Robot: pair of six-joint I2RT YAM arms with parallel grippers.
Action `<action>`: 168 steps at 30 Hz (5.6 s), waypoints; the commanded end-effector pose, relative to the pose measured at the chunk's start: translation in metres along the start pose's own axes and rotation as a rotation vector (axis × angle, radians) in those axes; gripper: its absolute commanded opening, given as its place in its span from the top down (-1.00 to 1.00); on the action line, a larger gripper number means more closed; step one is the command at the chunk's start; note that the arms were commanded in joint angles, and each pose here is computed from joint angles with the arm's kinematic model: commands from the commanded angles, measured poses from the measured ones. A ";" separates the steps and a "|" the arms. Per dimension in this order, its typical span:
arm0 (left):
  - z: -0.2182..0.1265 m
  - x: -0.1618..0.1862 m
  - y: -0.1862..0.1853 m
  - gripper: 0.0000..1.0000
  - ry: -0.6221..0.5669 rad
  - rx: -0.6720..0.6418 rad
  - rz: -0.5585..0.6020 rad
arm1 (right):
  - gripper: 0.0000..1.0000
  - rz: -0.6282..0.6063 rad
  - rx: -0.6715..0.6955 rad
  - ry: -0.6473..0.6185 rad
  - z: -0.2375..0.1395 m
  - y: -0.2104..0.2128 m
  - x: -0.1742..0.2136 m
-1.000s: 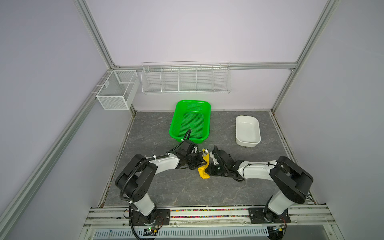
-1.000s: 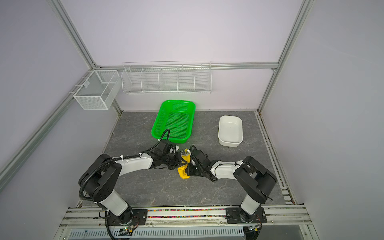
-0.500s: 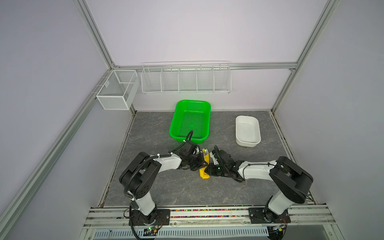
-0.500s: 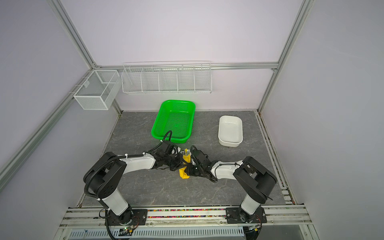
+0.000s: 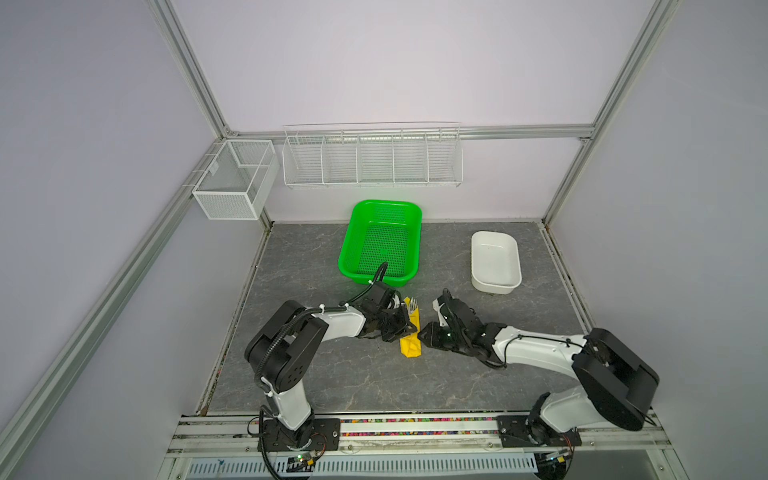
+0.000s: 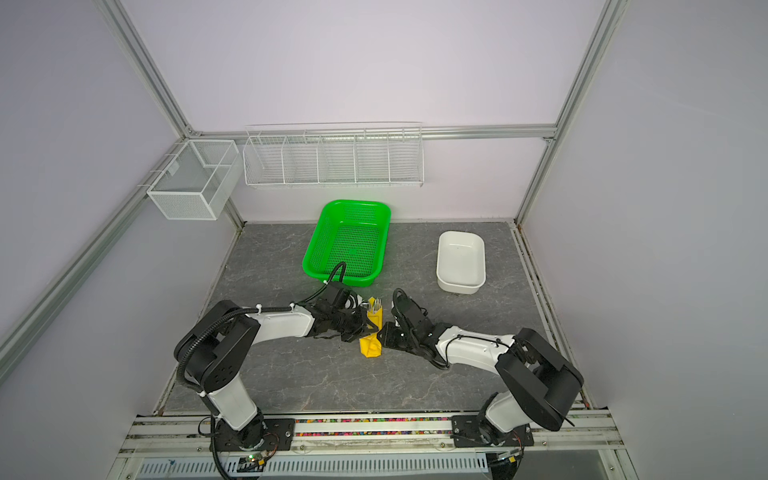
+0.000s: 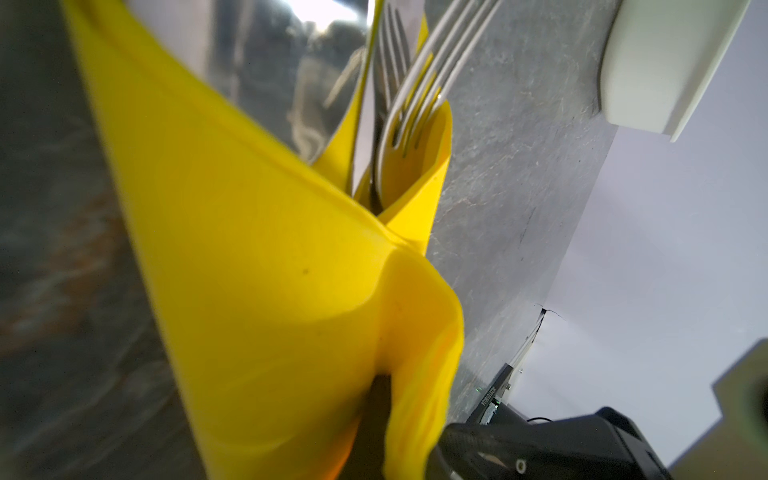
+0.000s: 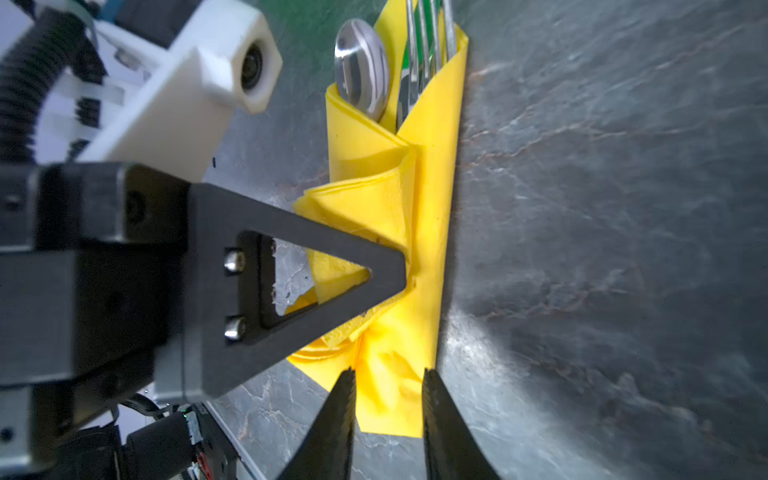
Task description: Place the utensils on the paper napkin and roll it up
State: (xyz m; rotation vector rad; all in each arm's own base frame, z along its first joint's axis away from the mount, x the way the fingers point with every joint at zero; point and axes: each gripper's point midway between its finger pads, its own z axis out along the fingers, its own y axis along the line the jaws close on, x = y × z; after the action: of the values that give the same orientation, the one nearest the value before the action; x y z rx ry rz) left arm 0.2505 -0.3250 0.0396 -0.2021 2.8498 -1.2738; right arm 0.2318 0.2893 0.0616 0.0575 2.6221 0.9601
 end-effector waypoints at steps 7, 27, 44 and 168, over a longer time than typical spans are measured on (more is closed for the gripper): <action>0.003 0.000 -0.010 0.67 0.012 0.028 0.031 | 0.23 0.161 -0.071 -0.050 -0.004 -0.002 -0.027; 0.001 0.005 -0.025 0.35 0.040 0.112 0.107 | 0.13 0.246 -0.096 -0.036 0.012 0.001 -0.044; -0.006 0.009 -0.039 -0.08 0.029 0.195 0.170 | 0.08 0.277 -0.113 -0.013 0.015 -0.001 -0.049; 0.000 0.012 -0.028 0.06 0.065 0.223 0.069 | -0.12 0.182 -0.023 -0.087 -0.004 0.018 -0.005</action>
State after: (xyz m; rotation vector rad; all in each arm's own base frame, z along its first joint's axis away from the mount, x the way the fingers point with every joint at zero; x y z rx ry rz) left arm 0.2413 -0.3431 0.0618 -0.0541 2.7086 -1.5736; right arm 0.2192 0.2928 0.0658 0.2407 2.6381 0.9969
